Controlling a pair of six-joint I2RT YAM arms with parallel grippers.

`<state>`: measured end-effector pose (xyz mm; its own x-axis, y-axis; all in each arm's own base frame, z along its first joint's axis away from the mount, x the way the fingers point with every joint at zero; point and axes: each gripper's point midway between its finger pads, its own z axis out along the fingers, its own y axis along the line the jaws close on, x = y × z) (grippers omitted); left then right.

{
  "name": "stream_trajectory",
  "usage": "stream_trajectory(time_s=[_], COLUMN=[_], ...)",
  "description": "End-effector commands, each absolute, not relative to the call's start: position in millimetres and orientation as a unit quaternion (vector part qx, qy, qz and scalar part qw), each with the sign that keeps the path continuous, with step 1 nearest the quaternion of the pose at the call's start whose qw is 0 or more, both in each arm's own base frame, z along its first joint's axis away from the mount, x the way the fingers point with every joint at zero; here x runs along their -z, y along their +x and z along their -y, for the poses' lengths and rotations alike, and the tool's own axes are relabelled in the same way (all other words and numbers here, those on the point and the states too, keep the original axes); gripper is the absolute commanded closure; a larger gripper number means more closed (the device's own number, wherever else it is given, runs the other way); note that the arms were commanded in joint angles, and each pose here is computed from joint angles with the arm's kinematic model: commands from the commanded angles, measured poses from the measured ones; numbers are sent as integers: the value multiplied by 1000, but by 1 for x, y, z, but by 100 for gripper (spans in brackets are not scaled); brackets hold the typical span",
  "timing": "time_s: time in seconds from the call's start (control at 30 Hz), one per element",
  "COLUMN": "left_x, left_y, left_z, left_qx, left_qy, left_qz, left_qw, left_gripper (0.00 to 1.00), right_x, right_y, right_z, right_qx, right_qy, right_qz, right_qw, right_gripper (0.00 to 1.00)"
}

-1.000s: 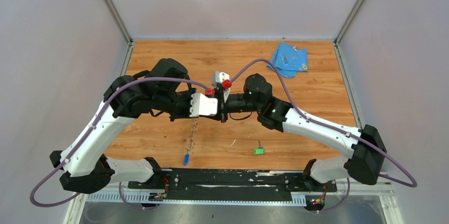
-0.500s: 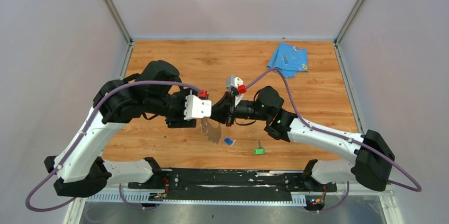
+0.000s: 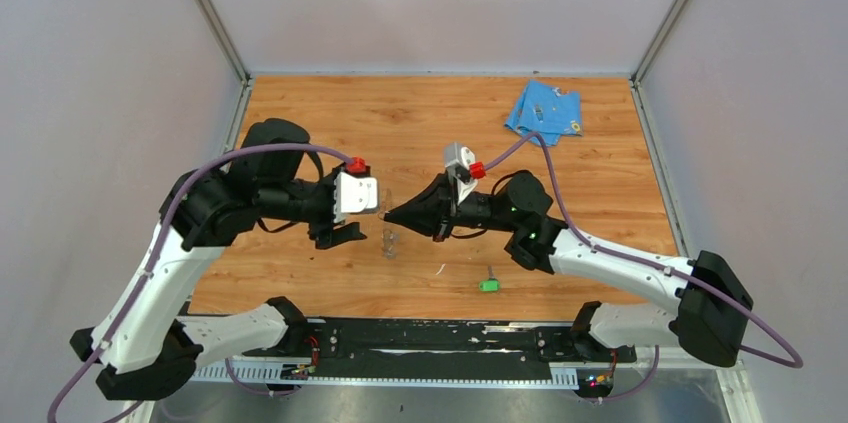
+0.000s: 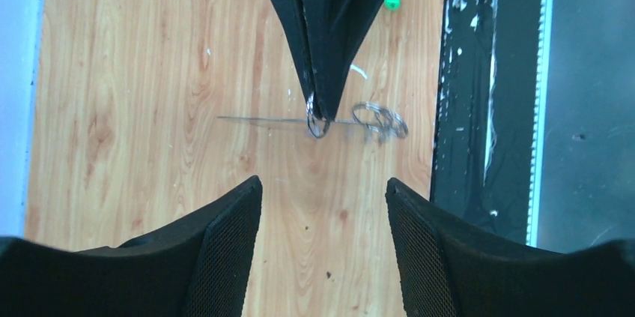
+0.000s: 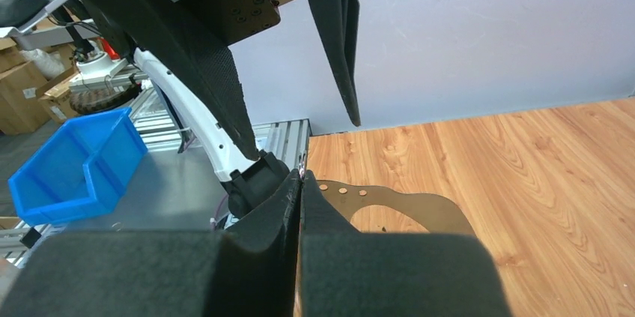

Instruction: Put the keys on the keyring

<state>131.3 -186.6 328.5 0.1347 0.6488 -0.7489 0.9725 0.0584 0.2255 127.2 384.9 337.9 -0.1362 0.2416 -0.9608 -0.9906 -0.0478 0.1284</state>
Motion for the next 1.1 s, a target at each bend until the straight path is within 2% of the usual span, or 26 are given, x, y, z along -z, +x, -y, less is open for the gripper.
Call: stream_trajectory(time_s=[0.0, 0.2, 0.3, 0.47, 0.57, 0.7, 0.9, 1.07], left_x=[-354, -360, -368, -384, -383, -385, -378, -371], left_y=[115, 112, 112, 112, 110, 105, 104, 99], left_z=[199, 208, 216, 224, 226, 229, 230, 229], left_qx=[286, 328, 359, 399, 410, 429, 434, 444], left_qy=[613, 575, 551, 521, 518, 520, 520, 515], left_qz=[-590, -586, -585, -577, -574, -568, -572, -579], left_qw=[441, 467, 475, 487, 484, 472, 463, 450], left_gripper=[37, 59, 61, 54, 53, 59, 77, 77], right_x=[-373, -384, -389, -396, -399, -400, -400, -402], right_y=[113, 100, 95, 90, 88, 87, 87, 87], right_z=[-369, -361, -359, -354, -352, -352, -352, -350], right_qx=[-619, -635, -643, -646, -647, -650, -650, -649], right_qy=[-396, -403, -404, -403, -405, -406, -404, -403], right_qz=[-401, -373, -360, -350, -345, -342, -341, -340], right_qw=[547, 544, 542, 545, 546, 544, 545, 549], right_gripper=[100, 100, 100, 100, 100, 100, 100, 100])
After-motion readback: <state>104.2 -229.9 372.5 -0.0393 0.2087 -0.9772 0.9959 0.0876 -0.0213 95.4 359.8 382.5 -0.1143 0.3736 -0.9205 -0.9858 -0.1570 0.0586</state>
